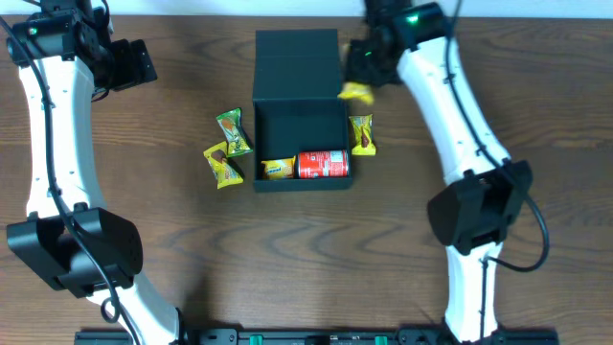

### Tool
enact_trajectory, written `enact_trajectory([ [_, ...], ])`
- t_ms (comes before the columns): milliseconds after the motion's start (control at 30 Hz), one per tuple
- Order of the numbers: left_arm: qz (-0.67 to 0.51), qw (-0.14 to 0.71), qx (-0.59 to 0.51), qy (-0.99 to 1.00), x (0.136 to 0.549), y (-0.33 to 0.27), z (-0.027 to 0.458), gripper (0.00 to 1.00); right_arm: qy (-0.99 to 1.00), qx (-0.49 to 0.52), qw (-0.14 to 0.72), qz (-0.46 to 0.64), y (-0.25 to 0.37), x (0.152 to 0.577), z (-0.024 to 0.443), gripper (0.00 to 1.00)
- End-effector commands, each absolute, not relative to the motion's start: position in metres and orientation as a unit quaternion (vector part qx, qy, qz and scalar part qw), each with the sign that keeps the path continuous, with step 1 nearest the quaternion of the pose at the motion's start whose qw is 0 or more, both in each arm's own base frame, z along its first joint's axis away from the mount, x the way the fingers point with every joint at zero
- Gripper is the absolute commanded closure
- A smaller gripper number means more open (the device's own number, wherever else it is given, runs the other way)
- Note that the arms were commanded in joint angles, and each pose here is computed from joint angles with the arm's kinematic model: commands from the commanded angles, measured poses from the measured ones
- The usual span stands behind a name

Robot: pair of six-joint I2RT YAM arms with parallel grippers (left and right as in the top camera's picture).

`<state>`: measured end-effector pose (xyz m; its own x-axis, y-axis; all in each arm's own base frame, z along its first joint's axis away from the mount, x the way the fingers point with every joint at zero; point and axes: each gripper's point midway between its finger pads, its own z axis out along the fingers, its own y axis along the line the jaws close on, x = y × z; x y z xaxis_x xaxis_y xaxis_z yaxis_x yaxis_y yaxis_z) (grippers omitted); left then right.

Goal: Pack container
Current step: 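Carry the orange-window packet over the box and lower it inside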

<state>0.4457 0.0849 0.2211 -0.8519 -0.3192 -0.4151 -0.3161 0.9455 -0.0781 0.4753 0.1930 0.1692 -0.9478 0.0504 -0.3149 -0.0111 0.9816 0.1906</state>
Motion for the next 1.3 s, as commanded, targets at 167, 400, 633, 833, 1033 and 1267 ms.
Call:
enact_trajectory([
  [167, -0.006, 0.214, -0.170, 0.962, 0.445, 0.085, 0.220, 0.04, 0.985, -0.080, 0.124, 0.092, 0.236, 0.437, 0.157, 0.98],
  [400, -0.005, 0.226, -0.168, 0.959, 0.451, 0.086, 0.222, 0.04, 0.995, -0.021, 0.071, 0.073, 0.229, 0.420, 0.114, 0.98],
  [633, -0.003, 0.230, -0.169, 0.958, 0.453, 0.087, 0.223, 0.05, 0.997, -0.010, 0.069, 0.037, 0.220, 0.418, 0.091, 0.99],
  [833, -0.003, 0.226, -0.169, 0.959, 0.455, 0.088, 0.219, 0.05, 0.997, 0.006, 0.074, 0.025, 0.216, 0.419, 0.069, 0.99],
  [1033, -0.003, 0.227, -0.169, 0.959, 0.456, 0.088, 0.217, 0.05, 0.995, 0.012, 0.079, 0.052, 0.226, 0.423, 0.065, 0.98],
  [1267, -0.003, 0.228, -0.169, 0.959, 0.457, 0.088, 0.217, 0.05, 0.995, 0.014, 0.076, 0.056, 0.227, 0.422, 0.065, 0.98],
])
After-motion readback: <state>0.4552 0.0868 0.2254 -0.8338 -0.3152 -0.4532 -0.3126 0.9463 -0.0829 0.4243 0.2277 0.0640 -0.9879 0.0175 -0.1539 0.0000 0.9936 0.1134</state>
